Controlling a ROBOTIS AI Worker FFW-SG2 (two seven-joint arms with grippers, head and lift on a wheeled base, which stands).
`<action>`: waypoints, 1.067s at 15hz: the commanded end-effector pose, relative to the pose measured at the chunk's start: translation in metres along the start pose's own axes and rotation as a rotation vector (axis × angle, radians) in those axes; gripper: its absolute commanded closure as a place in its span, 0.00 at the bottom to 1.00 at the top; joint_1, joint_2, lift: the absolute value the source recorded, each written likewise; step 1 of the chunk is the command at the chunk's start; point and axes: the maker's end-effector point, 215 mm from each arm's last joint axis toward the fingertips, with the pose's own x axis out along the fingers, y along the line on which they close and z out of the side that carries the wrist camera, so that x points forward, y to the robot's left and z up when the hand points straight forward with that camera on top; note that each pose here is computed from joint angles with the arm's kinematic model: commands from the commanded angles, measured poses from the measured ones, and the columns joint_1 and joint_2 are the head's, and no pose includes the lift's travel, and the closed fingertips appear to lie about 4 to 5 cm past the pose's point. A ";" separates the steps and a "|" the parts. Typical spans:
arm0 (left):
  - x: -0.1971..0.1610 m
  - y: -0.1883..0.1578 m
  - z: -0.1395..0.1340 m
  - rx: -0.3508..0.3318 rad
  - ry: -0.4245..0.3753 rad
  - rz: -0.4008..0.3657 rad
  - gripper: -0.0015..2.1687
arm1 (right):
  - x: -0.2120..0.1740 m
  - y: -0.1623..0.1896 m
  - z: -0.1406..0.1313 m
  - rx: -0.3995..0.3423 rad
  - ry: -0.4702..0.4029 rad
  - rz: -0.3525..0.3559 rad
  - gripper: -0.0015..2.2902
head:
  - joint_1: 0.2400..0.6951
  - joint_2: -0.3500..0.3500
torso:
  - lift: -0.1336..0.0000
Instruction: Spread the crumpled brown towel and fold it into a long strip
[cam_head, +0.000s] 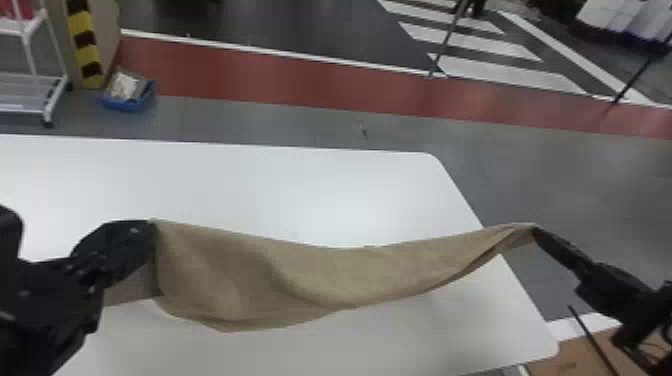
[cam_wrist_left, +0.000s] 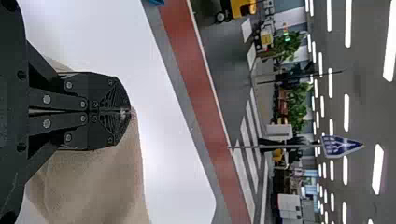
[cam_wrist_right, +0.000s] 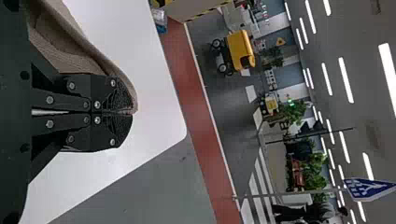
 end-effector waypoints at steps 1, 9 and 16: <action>-0.014 0.011 -0.014 0.005 0.076 0.014 0.93 | -0.008 0.006 0.012 0.006 -0.019 0.010 0.66 | 1.00 0.00 | 0.08; 0.094 0.020 -0.061 -0.004 0.203 -0.016 0.93 | 0.097 0.002 -0.050 -0.047 0.116 -0.061 0.66 | 1.00 0.00 | 0.08; 0.184 0.005 -0.062 0.072 0.083 0.099 0.92 | 0.092 -0.052 -0.092 -0.029 0.162 -0.172 0.66 | 1.00 0.00 | 0.08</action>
